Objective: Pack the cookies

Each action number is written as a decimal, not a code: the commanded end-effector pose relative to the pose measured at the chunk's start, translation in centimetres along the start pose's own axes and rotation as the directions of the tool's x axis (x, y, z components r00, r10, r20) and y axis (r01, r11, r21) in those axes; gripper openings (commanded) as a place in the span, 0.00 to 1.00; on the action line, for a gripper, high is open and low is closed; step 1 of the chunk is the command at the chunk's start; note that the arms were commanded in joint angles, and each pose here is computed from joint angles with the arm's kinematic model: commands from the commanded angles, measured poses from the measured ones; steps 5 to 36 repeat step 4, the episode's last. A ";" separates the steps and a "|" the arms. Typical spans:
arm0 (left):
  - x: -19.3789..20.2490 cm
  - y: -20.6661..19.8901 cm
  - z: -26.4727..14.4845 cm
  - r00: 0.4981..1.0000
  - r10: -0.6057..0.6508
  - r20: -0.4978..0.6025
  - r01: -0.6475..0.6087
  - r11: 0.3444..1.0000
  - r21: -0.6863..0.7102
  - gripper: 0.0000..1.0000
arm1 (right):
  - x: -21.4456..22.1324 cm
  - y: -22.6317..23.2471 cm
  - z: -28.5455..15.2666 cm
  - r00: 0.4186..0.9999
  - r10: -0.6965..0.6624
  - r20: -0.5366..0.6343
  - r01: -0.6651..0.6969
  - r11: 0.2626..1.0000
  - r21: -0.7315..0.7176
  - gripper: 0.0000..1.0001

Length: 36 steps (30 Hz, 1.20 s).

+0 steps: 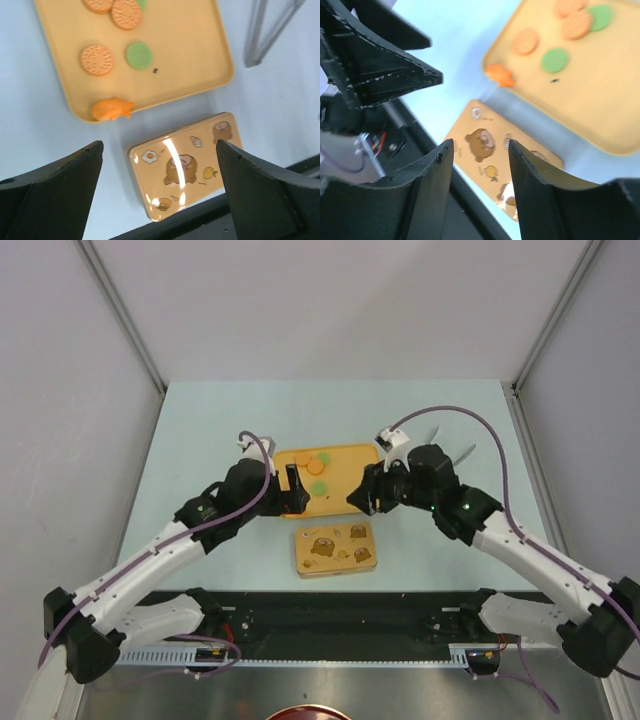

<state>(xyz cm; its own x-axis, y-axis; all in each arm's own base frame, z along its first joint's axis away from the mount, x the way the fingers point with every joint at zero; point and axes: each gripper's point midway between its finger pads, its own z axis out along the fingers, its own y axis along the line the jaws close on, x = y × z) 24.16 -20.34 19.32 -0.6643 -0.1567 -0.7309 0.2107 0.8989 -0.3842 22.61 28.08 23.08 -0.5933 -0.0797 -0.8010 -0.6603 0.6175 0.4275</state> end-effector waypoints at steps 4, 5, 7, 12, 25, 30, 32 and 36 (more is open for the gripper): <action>-2.2 2.3 -1.3 0.997 0.047 0.053 -0.039 0.989 -0.141 1.00 | -3.0 -4.9 -5.9 0.968 -0.090 0.233 0.004 0.938 0.347 0.59; -2.2 2.3 -1.3 0.997 0.047 0.053 -0.039 0.989 -0.141 1.00 | -3.0 -4.9 -5.9 0.968 -0.090 0.233 0.004 0.938 0.347 0.59; -2.2 2.3 -1.3 0.997 0.047 0.053 -0.039 0.989 -0.141 1.00 | -3.0 -4.9 -5.9 0.968 -0.090 0.233 0.004 0.938 0.347 0.59; -2.2 2.3 -1.3 0.997 0.047 0.053 -0.039 0.989 -0.141 1.00 | -3.0 -4.9 -5.9 0.968 -0.090 0.233 0.004 0.938 0.347 0.59; -2.2 2.3 -1.3 0.997 0.047 0.053 -0.039 0.989 -0.141 1.00 | -3.0 -4.9 -5.9 0.968 -0.090 0.233 0.004 0.938 0.347 0.59; -2.2 2.3 -1.3 0.997 0.047 0.053 -0.039 0.989 -0.141 1.00 | -3.0 -4.9 -5.9 0.968 -0.090 0.233 0.004 0.938 0.347 0.59; -2.2 2.3 -1.3 0.997 0.047 0.053 -0.039 0.989 -0.141 1.00 | -3.0 -4.9 -5.9 0.968 -0.090 0.233 0.004 0.938 0.347 0.59; -2.2 2.3 -1.3 0.997 0.047 0.053 -0.039 0.989 -0.141 1.00 | -3.0 -4.9 -5.9 0.968 -0.090 0.233 0.004 0.938 0.347 0.59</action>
